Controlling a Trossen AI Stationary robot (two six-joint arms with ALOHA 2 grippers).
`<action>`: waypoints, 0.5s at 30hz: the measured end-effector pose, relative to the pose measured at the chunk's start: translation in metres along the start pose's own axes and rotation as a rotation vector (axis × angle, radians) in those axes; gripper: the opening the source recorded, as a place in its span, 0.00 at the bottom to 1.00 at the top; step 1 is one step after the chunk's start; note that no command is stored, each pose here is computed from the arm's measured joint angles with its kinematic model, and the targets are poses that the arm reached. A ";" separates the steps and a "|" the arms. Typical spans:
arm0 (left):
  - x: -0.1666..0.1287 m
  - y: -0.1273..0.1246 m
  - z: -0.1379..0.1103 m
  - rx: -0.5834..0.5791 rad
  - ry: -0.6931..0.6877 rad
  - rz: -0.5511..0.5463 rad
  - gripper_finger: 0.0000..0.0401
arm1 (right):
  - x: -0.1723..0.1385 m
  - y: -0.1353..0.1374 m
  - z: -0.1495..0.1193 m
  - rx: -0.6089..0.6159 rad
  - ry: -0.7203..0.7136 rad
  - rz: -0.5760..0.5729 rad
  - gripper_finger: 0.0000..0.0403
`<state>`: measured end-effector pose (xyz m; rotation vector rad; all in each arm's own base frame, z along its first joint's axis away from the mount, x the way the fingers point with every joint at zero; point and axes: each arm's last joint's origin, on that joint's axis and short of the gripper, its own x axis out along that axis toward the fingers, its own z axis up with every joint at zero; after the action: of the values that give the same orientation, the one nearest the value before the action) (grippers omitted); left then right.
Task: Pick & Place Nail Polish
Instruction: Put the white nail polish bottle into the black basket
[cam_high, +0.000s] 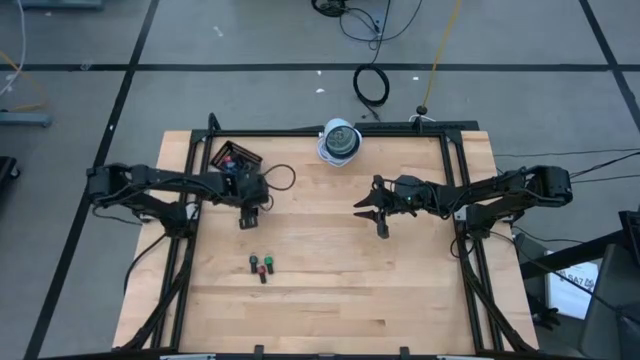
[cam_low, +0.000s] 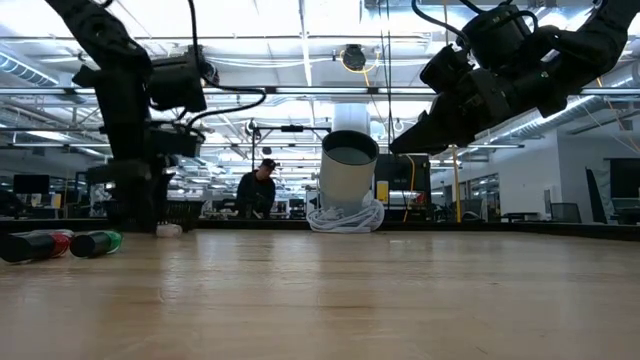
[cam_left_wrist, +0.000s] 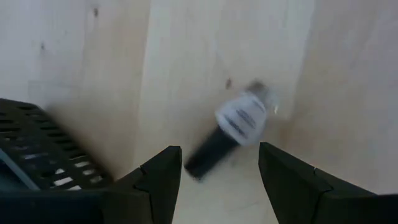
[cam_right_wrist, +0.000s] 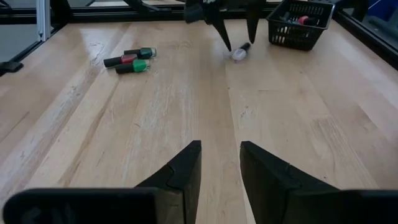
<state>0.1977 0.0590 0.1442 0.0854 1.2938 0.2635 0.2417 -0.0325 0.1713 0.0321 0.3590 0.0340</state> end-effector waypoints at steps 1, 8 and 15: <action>0.003 0.000 0.000 0.019 0.013 0.015 0.53 | 0.000 0.000 0.000 0.000 0.000 0.000 0.25; 0.014 0.003 0.004 0.045 0.022 0.052 0.53 | 0.000 0.000 0.000 0.000 0.000 0.000 0.25; 0.015 0.002 0.004 0.020 0.016 -0.003 0.53 | 0.000 0.000 0.000 0.000 0.000 0.000 0.25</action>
<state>0.2050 0.0645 0.1319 0.0990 1.3124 0.2489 0.2417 -0.0325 0.1714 0.0325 0.3586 0.0343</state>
